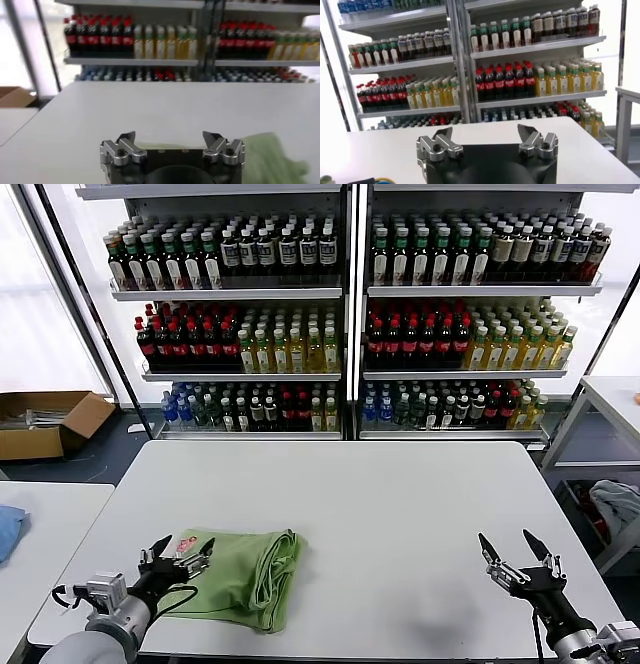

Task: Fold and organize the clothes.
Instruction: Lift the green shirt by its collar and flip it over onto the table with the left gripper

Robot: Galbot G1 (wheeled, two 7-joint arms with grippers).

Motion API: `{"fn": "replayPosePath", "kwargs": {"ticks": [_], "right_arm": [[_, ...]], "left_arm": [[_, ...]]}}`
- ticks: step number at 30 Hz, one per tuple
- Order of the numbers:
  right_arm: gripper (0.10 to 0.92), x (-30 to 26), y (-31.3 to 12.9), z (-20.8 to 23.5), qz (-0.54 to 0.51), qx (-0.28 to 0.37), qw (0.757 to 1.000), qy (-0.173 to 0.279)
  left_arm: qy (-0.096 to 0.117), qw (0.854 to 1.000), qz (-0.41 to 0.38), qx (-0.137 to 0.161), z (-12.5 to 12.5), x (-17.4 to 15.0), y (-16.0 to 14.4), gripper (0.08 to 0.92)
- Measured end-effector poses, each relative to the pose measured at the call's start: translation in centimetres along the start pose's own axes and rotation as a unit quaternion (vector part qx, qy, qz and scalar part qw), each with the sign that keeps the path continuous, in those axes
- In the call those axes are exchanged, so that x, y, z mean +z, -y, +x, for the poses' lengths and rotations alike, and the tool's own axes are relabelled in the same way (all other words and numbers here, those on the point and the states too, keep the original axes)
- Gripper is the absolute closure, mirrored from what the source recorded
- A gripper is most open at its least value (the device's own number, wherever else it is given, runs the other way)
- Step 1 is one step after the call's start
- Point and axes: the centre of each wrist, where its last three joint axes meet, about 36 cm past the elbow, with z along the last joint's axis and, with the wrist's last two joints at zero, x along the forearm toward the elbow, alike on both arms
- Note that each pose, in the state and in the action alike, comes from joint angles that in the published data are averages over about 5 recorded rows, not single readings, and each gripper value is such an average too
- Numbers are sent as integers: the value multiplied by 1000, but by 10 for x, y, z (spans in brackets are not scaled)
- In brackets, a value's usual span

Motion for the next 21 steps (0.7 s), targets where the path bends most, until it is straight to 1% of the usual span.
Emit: {"fn": "replayPosePath", "kwargs": {"ticks": [5,10,17,21], "right_arm": [[200,2,-1,2,-1,-3,1000,-3],[200,2,-3,2,-3,-5,1000,-2],[200,1,-5,0,-3,-7,1000,1],[200,0,-7,1,-5,-8,1000,3]], "left_arm": [[-19,999,18,-24,-14,13,-15,177],[-35,998,32,-35,-23,24,-21,177],[-48,997,45,-31,-28,36,-13,183],[-51,997,47,-28,-32,42,-7,252]]}}
